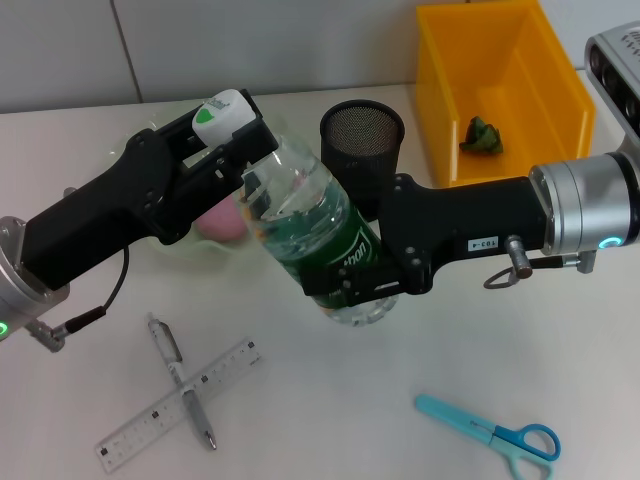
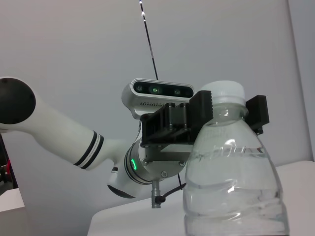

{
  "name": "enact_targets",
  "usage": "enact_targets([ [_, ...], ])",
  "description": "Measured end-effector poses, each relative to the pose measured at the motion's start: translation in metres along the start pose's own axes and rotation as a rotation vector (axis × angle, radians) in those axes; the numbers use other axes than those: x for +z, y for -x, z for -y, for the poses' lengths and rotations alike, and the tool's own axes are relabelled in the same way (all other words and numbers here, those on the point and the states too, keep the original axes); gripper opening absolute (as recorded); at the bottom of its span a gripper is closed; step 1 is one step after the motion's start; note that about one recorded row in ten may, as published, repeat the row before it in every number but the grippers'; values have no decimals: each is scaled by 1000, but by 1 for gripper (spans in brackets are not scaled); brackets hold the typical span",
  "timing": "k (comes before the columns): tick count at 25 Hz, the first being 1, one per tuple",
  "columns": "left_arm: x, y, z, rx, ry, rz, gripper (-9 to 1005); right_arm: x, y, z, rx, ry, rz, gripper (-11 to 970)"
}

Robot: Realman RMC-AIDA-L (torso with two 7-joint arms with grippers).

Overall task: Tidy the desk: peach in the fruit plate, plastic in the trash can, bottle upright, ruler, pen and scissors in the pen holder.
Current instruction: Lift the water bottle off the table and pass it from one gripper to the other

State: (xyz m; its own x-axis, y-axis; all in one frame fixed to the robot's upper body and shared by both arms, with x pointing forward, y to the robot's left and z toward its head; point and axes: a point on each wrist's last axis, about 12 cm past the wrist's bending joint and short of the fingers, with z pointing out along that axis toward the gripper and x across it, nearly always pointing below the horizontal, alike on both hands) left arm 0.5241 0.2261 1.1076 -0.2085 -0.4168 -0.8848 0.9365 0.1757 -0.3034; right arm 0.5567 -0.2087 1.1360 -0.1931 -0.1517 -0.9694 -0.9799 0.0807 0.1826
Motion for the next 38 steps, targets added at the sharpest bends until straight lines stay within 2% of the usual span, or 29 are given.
enact_targets([
  [38,1,1,1,-25,-23,-5,440,7,9,1,-14,20,-43,769],
])
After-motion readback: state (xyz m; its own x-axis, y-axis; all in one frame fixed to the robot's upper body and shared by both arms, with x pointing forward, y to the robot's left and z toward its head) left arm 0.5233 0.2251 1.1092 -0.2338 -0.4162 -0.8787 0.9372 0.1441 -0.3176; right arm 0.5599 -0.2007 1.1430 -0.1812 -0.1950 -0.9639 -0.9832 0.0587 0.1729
